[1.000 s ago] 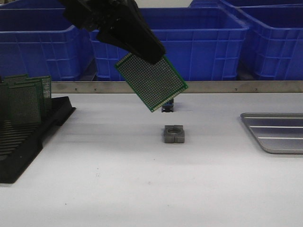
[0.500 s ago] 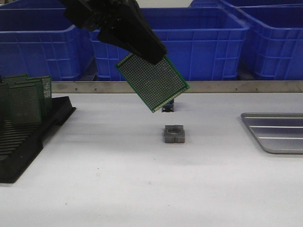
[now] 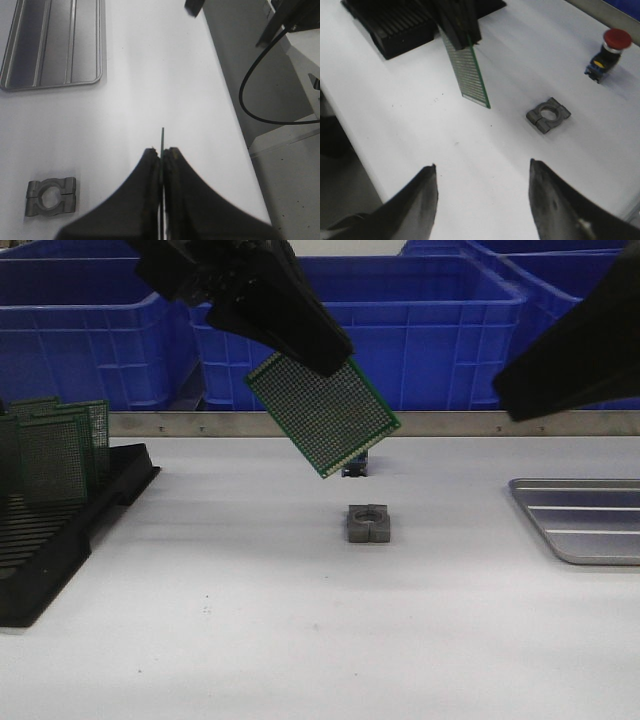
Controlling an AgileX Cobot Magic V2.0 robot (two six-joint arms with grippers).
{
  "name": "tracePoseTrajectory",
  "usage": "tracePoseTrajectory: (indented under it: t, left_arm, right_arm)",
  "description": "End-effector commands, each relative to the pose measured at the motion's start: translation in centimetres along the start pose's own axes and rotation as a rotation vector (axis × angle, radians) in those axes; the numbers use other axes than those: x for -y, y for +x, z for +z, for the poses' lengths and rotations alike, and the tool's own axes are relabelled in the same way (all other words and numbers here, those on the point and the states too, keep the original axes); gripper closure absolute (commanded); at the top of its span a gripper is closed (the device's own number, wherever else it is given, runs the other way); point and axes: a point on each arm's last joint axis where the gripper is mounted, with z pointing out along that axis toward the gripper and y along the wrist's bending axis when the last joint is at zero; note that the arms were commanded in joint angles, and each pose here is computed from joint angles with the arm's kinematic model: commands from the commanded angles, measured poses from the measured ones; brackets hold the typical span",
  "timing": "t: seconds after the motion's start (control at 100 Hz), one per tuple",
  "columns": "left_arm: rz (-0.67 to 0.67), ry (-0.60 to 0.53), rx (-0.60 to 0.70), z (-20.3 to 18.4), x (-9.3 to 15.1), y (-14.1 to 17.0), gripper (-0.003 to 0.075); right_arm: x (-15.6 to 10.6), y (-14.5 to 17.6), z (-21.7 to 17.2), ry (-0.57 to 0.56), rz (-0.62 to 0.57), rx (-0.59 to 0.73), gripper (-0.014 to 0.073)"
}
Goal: Place circuit board on tray
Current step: 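Move the right gripper to the held board and grasp its edge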
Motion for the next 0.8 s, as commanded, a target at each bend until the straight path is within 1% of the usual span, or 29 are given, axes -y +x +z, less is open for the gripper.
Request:
tracePoseTrajectory:
  t: [0.0,0.05,0.12,0.21,0.36,0.46,0.51,0.58,0.6,0.62,0.63,0.65,0.7,0.72,0.77,0.79]
  left_arm:
    - [0.039,0.021,0.087,-1.8,1.4,-2.7,0.0741]
    - [0.039,0.021,0.087,-1.8,1.4,-2.7,0.0741]
    - [0.039,0.021,0.087,-1.8,1.4,-2.7,0.0741]
    - [0.039,0.021,0.087,-1.8,1.4,-2.7,0.0741]
    - [0.039,0.021,0.087,-1.8,1.4,-2.7,0.0741]
    - [0.039,0.019,0.087,-1.8,1.4,-2.7,0.0741]
    - [0.038,0.012,0.087,-1.8,1.3,-2.7,0.0741]
    - [0.038,0.01,0.087,-1.8,1.3,-2.7,0.0741]
    - [0.038,0.01,0.087,-1.8,1.3,-2.7,0.0741]
    - [0.038,0.01,0.087,-1.8,1.3,-2.7,0.0741]
    - [0.038,0.01,0.087,-1.8,1.3,-2.7,0.0741]
    - [0.038,0.01,0.087,-1.8,1.3,-2.7,0.0741]
    - [0.038,0.01,0.087,-1.8,1.3,-2.7,0.0741]
    - [0.038,0.01,0.087,-1.8,1.3,-2.7,0.0741]
    - [0.038,0.007,0.087,-1.8,1.3,-2.7,0.0741]
    - [0.038,0.003,0.087,-1.8,1.3,-2.7,0.0741]
  right_arm:
    - [0.7,-2.0,1.0,0.02,-0.085,0.044,0.0162]
    - [0.9,-2.4,1.9,0.002,-0.106,0.038,0.0162]
    - [1.1,-3.1,3.2,-0.022,-0.105,0.033,0.0162]
    - [1.4,-3.8,4.8,-0.051,-0.088,0.021,0.0162]
    - [1.6,-4.8,7.3,-0.131,-0.073,-0.006,0.0162]
    - [1.8,-5.2,9.0,-0.154,-0.044,-0.017,0.0165]
    - [2.0,-5.5,9.7,-0.158,-0.032,-0.018,0.0179]
    - [2.1,-5.5,10.4,-0.172,-0.013,-0.022,0.0251]
    - [2.2,-5.6,10.6,-0.177,-0.011,-0.023,0.0298]
    - [2.1,-5.6,10.6,-0.184,-0.011,-0.026,0.0324]
    - [2.1,-5.6,10.7,-0.187,-0.01,-0.028,0.0353]
    - [2.1,-5.6,10.8,-0.196,-0.01,-0.029,0.0384]
    - [2.0,-5.6,10.9,-0.214,-0.01,-0.032,0.0517]
    - [2.0,-5.6,10.9,-0.216,-0.01,-0.033,0.0551]
    - [1.9,-5.6,10.9,-0.223,-0.009,-0.033,0.0678]
    - [1.9,-5.6,10.9,-0.226,-0.008,-0.033,0.0707]
